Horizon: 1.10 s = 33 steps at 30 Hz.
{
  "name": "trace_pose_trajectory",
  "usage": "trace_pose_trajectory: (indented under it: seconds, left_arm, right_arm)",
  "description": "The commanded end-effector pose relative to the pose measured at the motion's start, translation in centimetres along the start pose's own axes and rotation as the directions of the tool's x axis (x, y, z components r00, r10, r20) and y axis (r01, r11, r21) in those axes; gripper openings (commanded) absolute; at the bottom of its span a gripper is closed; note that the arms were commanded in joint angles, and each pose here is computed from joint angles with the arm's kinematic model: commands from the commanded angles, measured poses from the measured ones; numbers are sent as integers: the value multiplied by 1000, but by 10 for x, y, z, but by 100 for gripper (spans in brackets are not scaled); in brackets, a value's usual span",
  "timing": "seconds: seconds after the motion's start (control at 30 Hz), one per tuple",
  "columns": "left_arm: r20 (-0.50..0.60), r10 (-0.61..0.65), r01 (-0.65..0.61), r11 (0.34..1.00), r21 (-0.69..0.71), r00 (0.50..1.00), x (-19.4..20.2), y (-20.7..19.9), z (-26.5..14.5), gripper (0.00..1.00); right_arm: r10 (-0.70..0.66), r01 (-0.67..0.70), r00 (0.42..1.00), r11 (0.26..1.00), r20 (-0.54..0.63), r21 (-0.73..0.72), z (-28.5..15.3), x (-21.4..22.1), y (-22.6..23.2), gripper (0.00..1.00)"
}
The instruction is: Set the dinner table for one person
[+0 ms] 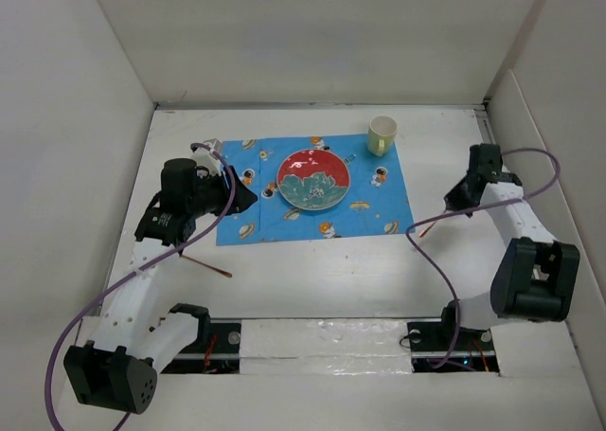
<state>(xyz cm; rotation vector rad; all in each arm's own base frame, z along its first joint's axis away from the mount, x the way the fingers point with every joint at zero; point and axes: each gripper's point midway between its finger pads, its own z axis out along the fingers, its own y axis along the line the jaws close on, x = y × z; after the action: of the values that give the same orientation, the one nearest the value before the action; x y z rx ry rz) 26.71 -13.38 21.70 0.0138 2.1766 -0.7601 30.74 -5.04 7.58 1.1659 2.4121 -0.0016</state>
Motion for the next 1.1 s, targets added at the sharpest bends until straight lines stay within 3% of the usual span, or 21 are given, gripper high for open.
trace_pose_trajectory:
  seconds: [0.0,0.07,0.23,0.3,0.33,0.4,0.5,0.53,0.57,0.63,0.7,0.83,1.07]
  left_arm:
    - [13,26,-26,1000,2,1000,-5,0,2,41]
    - [12,27,-26,1000,-5,1000,-7,1,4,41]
    - [-3,8,-9,998,-69,1000,-7,14,12,41]
    - [25,-35,38,991,-129,999,-12,22,11,39]
    - [25,-35,38,991,-130,999,-12,22,11,39]
    - [49,-76,83,982,-171,996,-15,28,10,36]
    - [66,-127,138,971,-197,990,-16,31,11,20]
    - [65,-158,167,967,-194,985,-13,31,11,9]
    - [63,-174,183,964,-193,983,-12,30,11,6]
    - [56,-203,210,960,-183,978,-9,28,11,2]
    - [63,-208,216,960,-177,976,-9,25,6,3]
    - [92,-206,220,960,-176,974,-14,20,-5,12]
    - [109,-217,236,950,-204,970,-11,23,-16,16]
  right_arm:
    - [-201,250,960,928,195,-275,-73,-35,87,0]
    - [-326,374,927,839,185,-396,-98,-10,128,0]
    - [-545,548,818,637,186,-543,-127,56,176,0]
    - [-641,607,745,533,188,-589,-131,91,195,0]
    - [-641,608,744,533,188,-589,-131,91,196,0]
    - [-700,640,690,473,183,-605,-125,113,210,0]
    - [-746,665,650,466,144,-583,-98,125,226,0]
    - [-753,670,645,473,133,-572,-90,125,230,0]
    - [-765,672,638,500,84,-547,-67,130,231,0]
    - [-757,679,645,504,104,-533,-59,124,248,0]
    - [-743,665,667,558,58,-497,-33,115,250,0]
    - [-732,656,681,597,20,-462,-6,108,255,0]
    - [-725,653,687,639,-36,-407,31,104,245,0]
